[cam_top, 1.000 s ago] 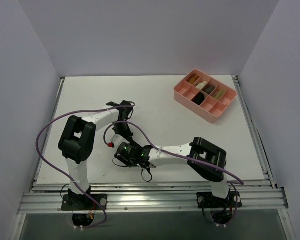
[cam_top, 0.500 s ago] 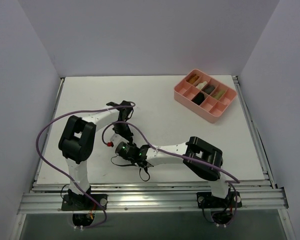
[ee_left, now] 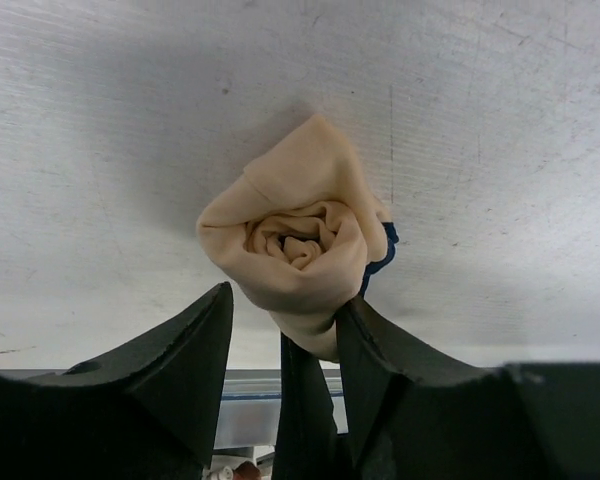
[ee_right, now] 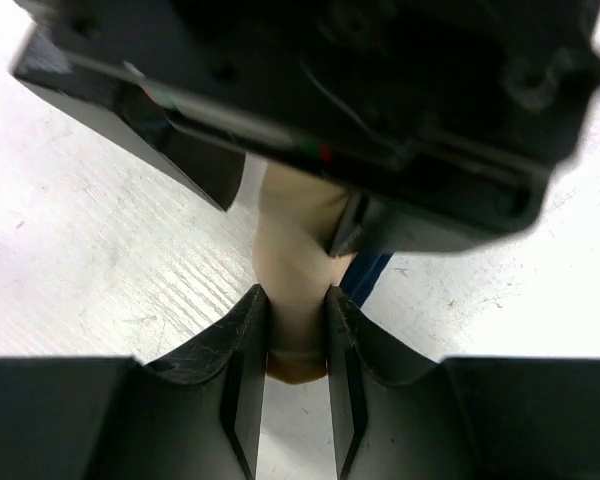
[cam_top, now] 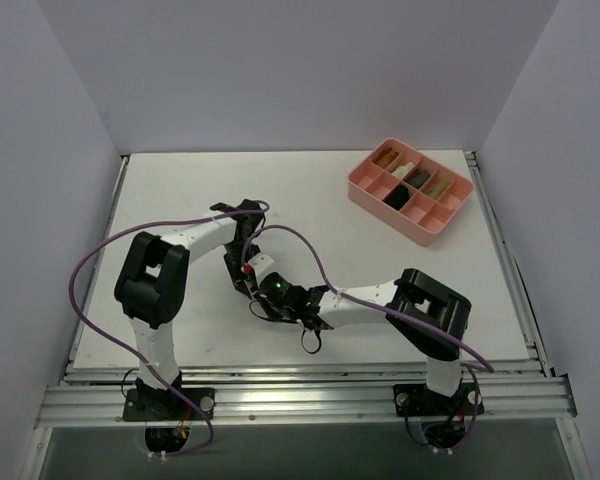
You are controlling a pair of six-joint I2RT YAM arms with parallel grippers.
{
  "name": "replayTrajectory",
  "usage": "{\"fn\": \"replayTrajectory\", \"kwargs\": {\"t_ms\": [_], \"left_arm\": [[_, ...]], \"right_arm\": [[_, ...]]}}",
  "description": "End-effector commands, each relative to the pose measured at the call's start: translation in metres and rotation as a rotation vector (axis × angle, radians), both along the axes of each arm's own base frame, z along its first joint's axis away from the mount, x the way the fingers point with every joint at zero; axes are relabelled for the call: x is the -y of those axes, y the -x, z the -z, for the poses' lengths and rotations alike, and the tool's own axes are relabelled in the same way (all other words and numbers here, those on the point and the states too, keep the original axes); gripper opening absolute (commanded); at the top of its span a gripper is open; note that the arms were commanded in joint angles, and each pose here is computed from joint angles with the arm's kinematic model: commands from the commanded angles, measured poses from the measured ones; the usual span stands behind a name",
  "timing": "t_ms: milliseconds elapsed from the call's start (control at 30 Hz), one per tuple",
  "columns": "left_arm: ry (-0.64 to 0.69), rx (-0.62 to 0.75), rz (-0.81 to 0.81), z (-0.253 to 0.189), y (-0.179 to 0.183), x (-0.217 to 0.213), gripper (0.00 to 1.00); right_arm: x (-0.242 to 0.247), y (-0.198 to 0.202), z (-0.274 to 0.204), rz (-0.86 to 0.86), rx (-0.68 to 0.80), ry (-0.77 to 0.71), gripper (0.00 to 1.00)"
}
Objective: Roll the underwear
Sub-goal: Roll the underwear, then place the rolled underwear into the container
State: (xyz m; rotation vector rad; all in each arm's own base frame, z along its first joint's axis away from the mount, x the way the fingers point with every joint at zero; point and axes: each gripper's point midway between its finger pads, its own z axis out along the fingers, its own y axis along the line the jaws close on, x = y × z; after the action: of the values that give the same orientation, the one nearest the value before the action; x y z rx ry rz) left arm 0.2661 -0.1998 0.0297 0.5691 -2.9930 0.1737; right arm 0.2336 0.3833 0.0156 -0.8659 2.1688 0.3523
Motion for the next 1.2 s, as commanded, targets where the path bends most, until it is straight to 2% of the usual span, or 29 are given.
{"fn": "replayTrajectory", "kwargs": {"t_ms": [0,133,400,633,800,1167], "left_arm": [[-0.017,0.163,-0.026,-0.026,-0.035,-0.016,0.54],[-0.015,0.201,-0.024,-0.033,-0.036,-0.019,0.56],[0.033,0.244,-0.039,-0.029,-0.029,-0.017,0.56],[0.048,0.246,-0.035,-0.018,-0.025,-0.015,0.54],[0.140,0.339,-0.044,-0.025,-0.035,0.001,0.55],[0.182,0.329,-0.048,-0.012,-0.020,0.013,0.56]], "right_arm": [[0.045,0.045,0.052,0.015,-0.216,0.123,0.00],[0.038,0.057,0.056,-0.006,-0.299,0.020,0.00],[0.042,0.056,0.060,0.026,-0.368,-0.054,0.00],[0.038,0.053,0.059,0.022,-0.376,-0.058,0.00],[0.038,0.054,0.059,0.021,-0.380,-0.056,0.00],[0.041,0.052,0.059,0.030,-0.384,-0.059,0.00]]}}
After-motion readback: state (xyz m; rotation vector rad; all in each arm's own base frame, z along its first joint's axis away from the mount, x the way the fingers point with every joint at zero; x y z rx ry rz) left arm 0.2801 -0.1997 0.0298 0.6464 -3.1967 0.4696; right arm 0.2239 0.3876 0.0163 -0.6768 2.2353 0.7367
